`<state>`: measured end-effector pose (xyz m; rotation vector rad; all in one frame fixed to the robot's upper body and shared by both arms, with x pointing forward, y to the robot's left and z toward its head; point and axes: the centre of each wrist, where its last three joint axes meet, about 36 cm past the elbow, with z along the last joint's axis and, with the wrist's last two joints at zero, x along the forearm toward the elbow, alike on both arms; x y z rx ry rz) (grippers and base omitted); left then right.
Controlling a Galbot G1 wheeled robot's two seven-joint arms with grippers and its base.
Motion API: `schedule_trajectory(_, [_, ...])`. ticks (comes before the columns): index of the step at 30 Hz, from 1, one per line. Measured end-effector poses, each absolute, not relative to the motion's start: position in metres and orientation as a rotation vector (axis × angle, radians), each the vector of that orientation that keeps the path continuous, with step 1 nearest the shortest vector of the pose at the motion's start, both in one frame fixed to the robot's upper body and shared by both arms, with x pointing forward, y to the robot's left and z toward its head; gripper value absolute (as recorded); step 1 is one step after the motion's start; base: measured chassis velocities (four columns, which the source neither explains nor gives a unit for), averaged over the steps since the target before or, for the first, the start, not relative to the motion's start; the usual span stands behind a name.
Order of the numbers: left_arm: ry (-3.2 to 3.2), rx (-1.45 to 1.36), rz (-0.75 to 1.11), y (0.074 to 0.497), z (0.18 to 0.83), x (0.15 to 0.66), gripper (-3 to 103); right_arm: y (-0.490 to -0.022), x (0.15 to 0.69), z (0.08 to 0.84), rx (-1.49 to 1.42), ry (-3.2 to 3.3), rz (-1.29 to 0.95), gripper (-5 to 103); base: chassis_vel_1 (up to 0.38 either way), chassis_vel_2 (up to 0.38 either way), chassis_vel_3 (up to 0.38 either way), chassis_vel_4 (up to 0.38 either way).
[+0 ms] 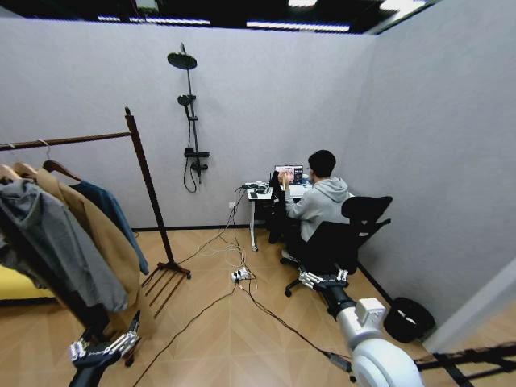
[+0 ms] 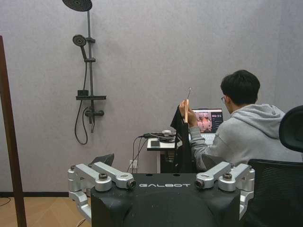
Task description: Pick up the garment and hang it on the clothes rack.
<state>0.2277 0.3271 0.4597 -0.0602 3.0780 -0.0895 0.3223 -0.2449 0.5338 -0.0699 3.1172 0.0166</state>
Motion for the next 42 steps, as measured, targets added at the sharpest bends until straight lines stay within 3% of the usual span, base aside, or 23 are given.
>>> schedule_trajectory(21, [3.078, -0.06, -0.09, 0.327, 0.46, 0.228, 100, -0.248, 0.328, 0.533, -0.09, 3.099, 0.019, 100, -0.055, 0.049, 0.039, -0.031])
schedule_trajectory(42, [3.078, -0.06, -0.089, 0.327, 0.46, 0.228, 100, -0.249, 0.332, 0.53, -0.086, 3.096, 0.029, 100, -0.228, 0.236, 0.255, -0.243])
